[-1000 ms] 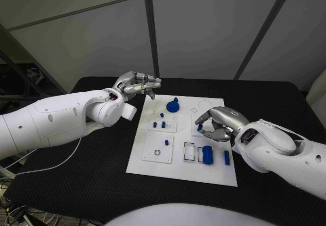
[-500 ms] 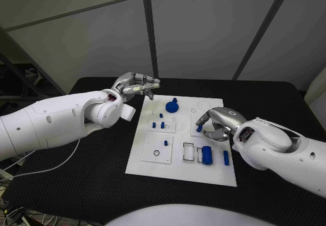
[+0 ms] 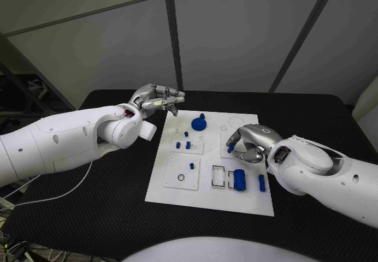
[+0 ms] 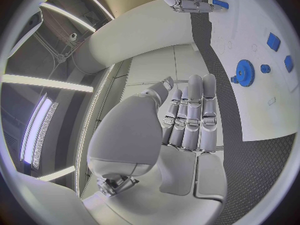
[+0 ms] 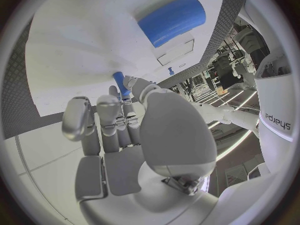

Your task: Assemble the parts on the task board

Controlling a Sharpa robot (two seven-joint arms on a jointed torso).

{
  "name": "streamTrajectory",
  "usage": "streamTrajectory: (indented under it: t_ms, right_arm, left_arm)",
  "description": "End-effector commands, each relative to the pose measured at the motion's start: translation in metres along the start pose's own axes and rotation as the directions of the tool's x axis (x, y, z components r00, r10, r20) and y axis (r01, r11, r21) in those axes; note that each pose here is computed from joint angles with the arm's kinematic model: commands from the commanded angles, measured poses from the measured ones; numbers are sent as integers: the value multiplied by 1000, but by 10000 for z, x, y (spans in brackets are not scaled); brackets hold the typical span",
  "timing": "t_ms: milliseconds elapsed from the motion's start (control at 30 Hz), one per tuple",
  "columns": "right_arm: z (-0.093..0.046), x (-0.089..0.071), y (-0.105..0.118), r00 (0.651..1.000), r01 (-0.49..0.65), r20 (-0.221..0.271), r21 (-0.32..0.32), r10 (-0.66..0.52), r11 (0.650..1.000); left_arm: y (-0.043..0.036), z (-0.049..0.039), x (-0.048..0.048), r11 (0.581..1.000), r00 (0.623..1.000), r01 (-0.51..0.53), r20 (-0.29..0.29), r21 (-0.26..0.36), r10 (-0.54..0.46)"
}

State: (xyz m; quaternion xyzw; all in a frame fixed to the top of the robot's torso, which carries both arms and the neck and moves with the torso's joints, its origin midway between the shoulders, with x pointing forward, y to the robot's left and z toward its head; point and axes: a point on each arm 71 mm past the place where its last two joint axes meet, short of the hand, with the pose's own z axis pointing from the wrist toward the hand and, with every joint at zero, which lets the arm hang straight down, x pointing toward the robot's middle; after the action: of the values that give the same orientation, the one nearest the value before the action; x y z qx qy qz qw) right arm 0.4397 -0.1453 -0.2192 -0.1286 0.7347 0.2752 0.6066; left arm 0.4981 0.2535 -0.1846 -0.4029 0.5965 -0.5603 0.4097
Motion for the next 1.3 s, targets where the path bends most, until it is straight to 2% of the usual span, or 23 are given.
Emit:
streamTrajectory:
  t_ms: [33,300,600,867,1133,1300]
  right_arm:
    - [6,-11,12,1000,7,8,-10,-7,1000]
    - [11,-19,28,1000,3,20,-15,-3,1000]
    - [5,-64,36,997,1,83,-10,0,1000]
    - [-77,-123,83,992,-15,124,-29,18,999]
    - [-143,-335,294,982,-62,172,-88,76,994]
    - [-140,-368,460,980,-94,165,-132,116,987]
  left_arm:
    - [-18,3,9,1000,1000,5,-7,13,-5]
    - [-18,3,6,1000,1000,5,-6,13,-5]
    - [-19,-1,2,1000,1000,4,-5,13,-4]
    - [-17,-8,-17,1000,1000,3,-2,10,-3]
    - [-13,-2,-29,1000,1000,2,1,9,-2]
    - [-11,6,-24,1000,1000,2,1,10,-2]
